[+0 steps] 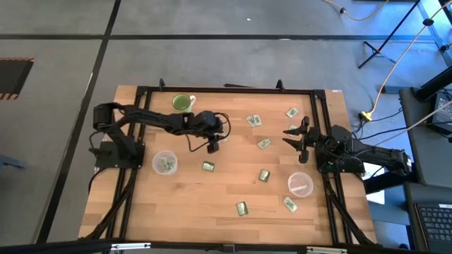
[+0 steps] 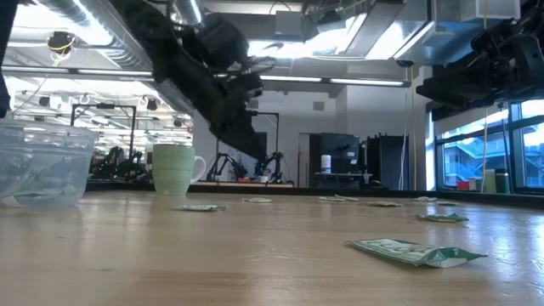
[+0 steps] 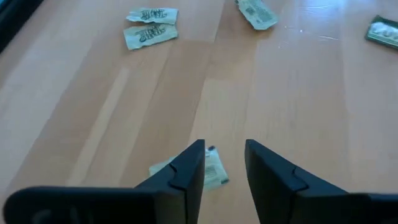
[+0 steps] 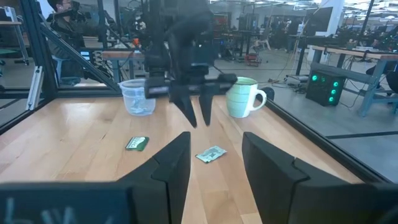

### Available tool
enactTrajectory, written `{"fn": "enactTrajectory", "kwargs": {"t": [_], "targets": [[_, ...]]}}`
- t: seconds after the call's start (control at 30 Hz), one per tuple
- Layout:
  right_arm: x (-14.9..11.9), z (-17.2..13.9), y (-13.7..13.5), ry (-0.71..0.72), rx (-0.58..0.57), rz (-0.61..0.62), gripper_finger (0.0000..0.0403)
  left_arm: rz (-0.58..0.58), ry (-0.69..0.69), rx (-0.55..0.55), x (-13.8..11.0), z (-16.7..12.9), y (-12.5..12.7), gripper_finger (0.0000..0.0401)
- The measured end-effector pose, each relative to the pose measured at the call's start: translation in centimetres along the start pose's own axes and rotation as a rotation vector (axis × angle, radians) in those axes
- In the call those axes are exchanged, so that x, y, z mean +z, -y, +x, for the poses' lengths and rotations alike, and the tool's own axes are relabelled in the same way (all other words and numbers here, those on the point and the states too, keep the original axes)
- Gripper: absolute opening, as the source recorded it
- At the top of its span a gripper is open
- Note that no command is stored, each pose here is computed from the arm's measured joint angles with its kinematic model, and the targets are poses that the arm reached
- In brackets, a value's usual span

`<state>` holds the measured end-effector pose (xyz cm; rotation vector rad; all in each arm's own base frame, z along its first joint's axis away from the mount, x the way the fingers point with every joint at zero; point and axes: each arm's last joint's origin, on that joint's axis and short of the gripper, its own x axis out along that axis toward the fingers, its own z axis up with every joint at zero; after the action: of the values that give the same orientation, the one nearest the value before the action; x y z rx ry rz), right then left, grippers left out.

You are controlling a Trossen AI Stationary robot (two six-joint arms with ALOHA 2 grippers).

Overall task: Pick and place items into bin
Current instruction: Put the stevia packet into the left transparent bin

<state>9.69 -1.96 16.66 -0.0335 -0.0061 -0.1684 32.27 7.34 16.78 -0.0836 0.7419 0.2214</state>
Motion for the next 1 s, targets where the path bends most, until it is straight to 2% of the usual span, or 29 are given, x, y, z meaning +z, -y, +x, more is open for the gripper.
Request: {"fn": "enactTrajectory", "kwargs": {"t": [0.33, 0.7, 1.0], "targets": [[0.0, 0.0, 0.0, 0.0, 0.0, -0.002, 0.0149, -0.013, -0.07, 0.057, -1.9, 2.9, -0.8, 0.0083], [0.0, 0.0, 0.0, 0.0, 0.0, -0.002, 0.0149, -0.015, -0.125, 0.051, -3.3, 4.6, -0.9, 0.0075], [0.0, 0.0, 0.0, 0.0, 0.0, -0.002, 0.0149, -0.014, -0.134, 0.042, -3.4, 4.8, -0.8, 0.0033]]}}
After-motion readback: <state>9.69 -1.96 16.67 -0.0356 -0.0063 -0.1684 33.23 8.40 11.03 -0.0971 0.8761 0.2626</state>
